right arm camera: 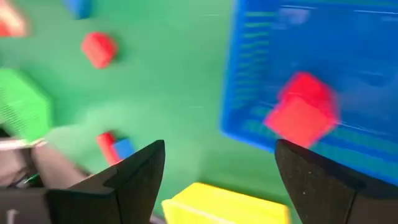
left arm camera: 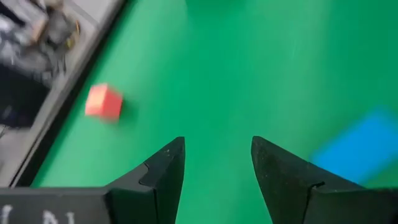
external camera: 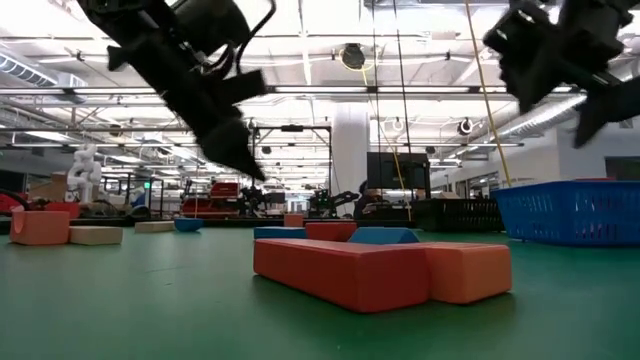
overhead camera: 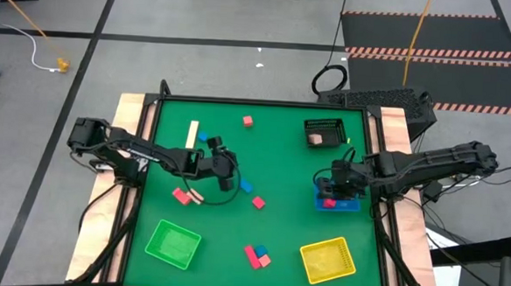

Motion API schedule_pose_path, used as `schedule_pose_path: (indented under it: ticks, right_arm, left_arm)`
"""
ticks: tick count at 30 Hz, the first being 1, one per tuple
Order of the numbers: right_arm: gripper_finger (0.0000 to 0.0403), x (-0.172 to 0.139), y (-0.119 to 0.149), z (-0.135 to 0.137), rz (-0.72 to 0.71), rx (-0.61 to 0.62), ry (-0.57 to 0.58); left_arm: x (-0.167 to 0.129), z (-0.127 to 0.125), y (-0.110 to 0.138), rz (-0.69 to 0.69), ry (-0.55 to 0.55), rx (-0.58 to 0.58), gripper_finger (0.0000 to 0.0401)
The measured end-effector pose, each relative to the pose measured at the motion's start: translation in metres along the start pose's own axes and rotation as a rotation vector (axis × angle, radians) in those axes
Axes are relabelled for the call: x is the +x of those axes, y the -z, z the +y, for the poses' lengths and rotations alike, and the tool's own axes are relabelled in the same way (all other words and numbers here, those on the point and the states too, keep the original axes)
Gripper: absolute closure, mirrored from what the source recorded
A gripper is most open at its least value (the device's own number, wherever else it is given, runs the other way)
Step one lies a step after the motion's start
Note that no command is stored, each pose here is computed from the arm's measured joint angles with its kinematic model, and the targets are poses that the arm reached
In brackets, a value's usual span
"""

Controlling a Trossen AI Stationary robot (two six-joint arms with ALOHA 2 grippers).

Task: Sort & place blocks by color
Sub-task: Put the orange block into the green bin

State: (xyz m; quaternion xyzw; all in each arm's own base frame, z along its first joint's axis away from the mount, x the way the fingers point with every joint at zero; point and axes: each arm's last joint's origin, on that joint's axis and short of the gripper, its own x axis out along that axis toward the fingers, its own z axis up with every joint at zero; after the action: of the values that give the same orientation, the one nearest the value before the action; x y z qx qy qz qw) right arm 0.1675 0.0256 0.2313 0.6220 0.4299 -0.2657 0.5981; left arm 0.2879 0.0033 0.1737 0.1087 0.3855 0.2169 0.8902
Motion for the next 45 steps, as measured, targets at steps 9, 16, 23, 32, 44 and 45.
schedule_pose_path:
  ticks: [9, 16, 23, 32, 44, 45]
  right_arm:
    - [0.0115, -0.004, -0.002, 0.030, -0.142, -0.210, -0.305]
    - [0.0115, -0.004, -0.003, 0.038, -0.212, -0.365, -0.351]
    - [0.0115, 0.005, -0.005, 0.038, -0.224, -0.453, -0.334]
    - [0.0115, 0.017, -0.008, 0.028, -0.220, -0.474, -0.294]
    - [0.0115, 0.026, -0.009, 0.020, -0.220, -0.478, -0.294]
    - [0.0115, 0.026, -0.009, 0.020, -0.220, -0.479, -0.295]
  left_arm:
    - [-0.037, 0.012, 0.027, 0.296, 0.091, 0.005, 0.0215]
    - [-0.069, 0.012, 0.051, 0.585, 0.314, -0.027, 0.0215]
    - [-0.091, -0.005, 0.065, 0.711, 0.402, 0.171, 0.0215]
    - [-0.104, -0.026, 0.069, 0.661, 0.458, 0.291, 0.0215]
    - [-0.088, -0.052, 0.069, 0.607, 0.470, 0.339, 0.0215]
    - [-0.087, -0.053, 0.070, 0.618, 0.469, 0.351, 0.0215]
